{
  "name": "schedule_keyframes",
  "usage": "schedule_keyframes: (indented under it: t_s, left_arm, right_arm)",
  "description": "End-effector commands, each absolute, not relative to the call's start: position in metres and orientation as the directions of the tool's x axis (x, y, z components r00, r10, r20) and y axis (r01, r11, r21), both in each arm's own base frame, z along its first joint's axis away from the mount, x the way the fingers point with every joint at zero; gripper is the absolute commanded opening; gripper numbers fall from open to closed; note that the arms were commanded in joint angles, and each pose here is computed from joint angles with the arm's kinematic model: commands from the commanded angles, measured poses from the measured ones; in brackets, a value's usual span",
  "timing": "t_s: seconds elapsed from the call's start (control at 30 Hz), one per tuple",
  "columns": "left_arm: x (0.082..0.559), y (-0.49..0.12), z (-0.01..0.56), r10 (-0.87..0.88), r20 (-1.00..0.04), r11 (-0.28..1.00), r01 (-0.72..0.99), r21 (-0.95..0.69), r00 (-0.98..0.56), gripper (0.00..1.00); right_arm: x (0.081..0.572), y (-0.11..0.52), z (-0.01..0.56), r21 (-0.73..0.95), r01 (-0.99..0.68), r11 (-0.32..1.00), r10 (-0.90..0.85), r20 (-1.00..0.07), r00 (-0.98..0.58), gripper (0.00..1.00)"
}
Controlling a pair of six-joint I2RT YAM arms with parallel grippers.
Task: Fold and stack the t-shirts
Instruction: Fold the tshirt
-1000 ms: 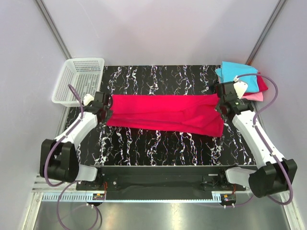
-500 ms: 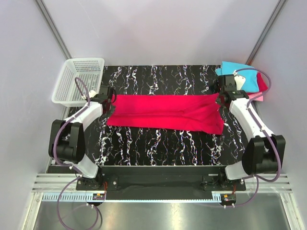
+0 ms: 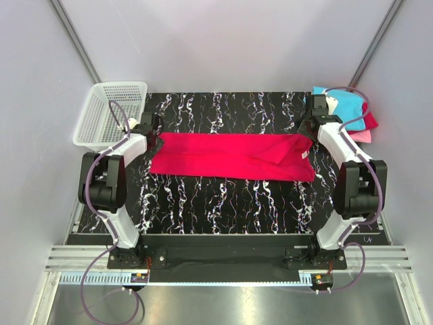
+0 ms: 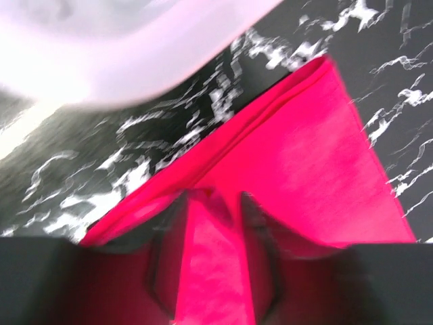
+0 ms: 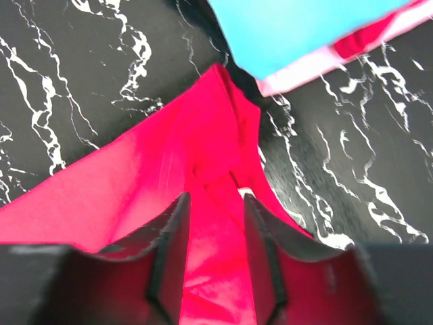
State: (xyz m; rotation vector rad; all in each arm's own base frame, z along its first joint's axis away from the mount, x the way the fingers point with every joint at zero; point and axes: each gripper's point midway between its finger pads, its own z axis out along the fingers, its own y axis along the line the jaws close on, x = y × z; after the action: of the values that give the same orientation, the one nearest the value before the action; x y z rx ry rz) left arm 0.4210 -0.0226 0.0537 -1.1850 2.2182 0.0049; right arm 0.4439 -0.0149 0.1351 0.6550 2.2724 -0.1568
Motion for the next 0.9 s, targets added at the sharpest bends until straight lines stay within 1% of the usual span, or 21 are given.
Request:
schedule_keyframes:
  t_s: [0.0,0.03,0.1,0.13,0.23,0.3,0.37,0.53,0.63,0.7,0.77,0.8,0.87]
  left_arm:
    - [0.455,-0.026,0.069,-0.729,-0.573,0.641,-0.668,-0.378,-0.375,0.55]
    - [0.458,-0.026,0.072,-0.726,-0.582,0.646,-0.654,-0.393,-0.367,0.59]
    - [0.459,-0.028,0.076,-0.720,-0.597,0.658,-0.624,-0.423,-0.355,0.62]
    - [0.459,-0.028,0.079,-0.717,-0.603,0.662,-0.613,-0.432,-0.349,0.66]
    - [0.457,-0.028,0.089,-0.715,-0.622,0.667,-0.579,-0.469,-0.319,0.70]
    - [0.455,-0.032,0.092,-0.713,-0.622,0.676,-0.553,-0.487,-0.324,0.70]
    - [0.452,-0.035,0.097,-0.713,-0.617,0.681,-0.535,-0.499,-0.332,0.70]
    - [0.433,-0.053,0.087,-0.733,-0.546,0.676,-0.532,-0.510,-0.406,0.70]
    - [0.423,-0.064,0.082,-0.724,-0.533,0.688,-0.517,-0.509,-0.439,0.70]
    - [0.417,-0.071,0.080,-0.721,-0.510,0.693,-0.507,-0.513,-0.469,0.70]
    - [0.410,-0.080,0.078,-0.712,-0.494,0.702,-0.491,-0.517,-0.499,0.70]
    - [0.406,-0.082,0.079,-0.710,-0.491,0.704,-0.486,-0.519,-0.504,0.70]
    - [0.398,-0.092,0.078,-0.698,-0.487,0.715,-0.470,-0.518,-0.525,0.70]
  right_arm:
    - [0.474,-0.010,0.160,0.149,0.452,0.879,0.397,-0.754,-0.523,0.51]
    - [0.477,-0.009,0.162,0.161,0.444,0.881,0.398,-0.760,-0.513,0.53]
    - [0.478,-0.008,0.165,0.169,0.431,0.887,0.394,-0.763,-0.512,0.54]
    - [0.478,-0.006,0.166,0.171,0.425,0.889,0.392,-0.765,-0.512,0.54]
    - [0.472,-0.005,0.170,0.175,0.414,0.894,0.386,-0.769,-0.509,0.54]
    - [0.467,0.001,0.175,0.199,0.382,0.903,0.386,-0.766,-0.514,0.54]
    - [0.454,0.009,0.171,0.218,0.359,0.908,0.394,-0.738,-0.548,0.54]
    - [0.411,0.017,0.136,0.243,0.386,0.890,0.445,-0.649,-0.617,0.53]
    - [0.397,0.028,0.117,0.271,0.363,0.891,0.452,-0.595,-0.664,0.51]
    - [0.394,0.045,0.115,0.336,0.301,0.893,0.447,-0.570,-0.690,0.49]
    - [0.386,0.058,0.109,0.386,0.266,0.883,0.450,-0.539,-0.712,0.46]
    - [0.387,0.062,0.110,0.405,0.251,0.879,0.452,-0.541,-0.709,0.45]
    - [0.381,0.071,0.105,0.448,0.231,0.864,0.460,-0.512,-0.725,0.45]
